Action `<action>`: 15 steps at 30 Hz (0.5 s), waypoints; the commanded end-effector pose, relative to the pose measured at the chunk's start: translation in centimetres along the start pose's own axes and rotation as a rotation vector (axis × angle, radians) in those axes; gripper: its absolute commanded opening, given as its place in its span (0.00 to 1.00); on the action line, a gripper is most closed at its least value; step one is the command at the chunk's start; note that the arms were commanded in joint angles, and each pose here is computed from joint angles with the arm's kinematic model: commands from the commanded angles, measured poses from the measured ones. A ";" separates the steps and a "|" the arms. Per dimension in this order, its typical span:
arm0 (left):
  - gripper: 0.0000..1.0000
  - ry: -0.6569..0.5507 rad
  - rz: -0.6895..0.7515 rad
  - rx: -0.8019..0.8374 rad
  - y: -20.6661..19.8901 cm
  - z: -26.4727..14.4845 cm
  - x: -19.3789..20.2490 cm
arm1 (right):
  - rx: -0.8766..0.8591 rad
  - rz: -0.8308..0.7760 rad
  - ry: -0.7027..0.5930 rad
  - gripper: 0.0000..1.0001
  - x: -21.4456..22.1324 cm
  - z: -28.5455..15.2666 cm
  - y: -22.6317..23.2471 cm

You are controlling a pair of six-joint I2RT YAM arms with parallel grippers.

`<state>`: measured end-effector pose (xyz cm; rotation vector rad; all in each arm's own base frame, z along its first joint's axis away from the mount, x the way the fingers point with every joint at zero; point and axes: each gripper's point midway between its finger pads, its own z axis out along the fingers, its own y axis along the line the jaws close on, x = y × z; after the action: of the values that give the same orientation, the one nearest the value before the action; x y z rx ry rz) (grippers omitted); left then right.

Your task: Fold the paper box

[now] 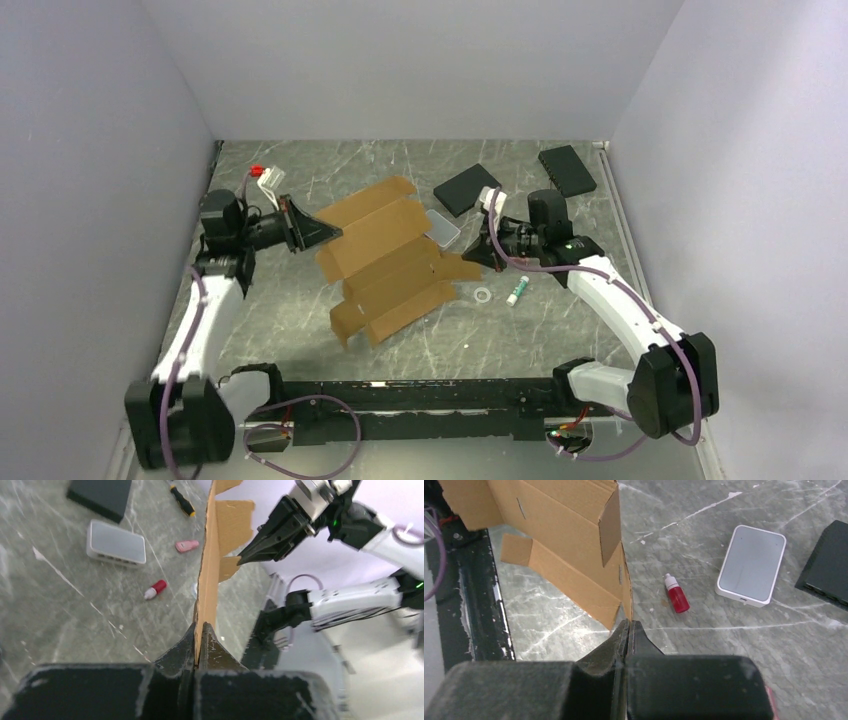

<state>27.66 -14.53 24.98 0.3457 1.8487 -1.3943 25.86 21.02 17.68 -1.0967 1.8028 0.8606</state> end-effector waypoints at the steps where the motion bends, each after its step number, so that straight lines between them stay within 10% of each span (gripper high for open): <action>1: 0.00 -0.086 0.301 -0.090 -3.0 -0.7 0.0 | -0.077 0.010 -0.063 0.00 -2.4 -0.2 0.8; 15: 0.00 -0.066 0.608 -0.036 -5.5 -0.3 2.3 | -0.022 0.117 -0.009 0.00 0.4 1.8 -2.0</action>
<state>22.92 -16.27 26.59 0.6531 1.5960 -0.9968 26.86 21.30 15.93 -1.0267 1.8988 0.9530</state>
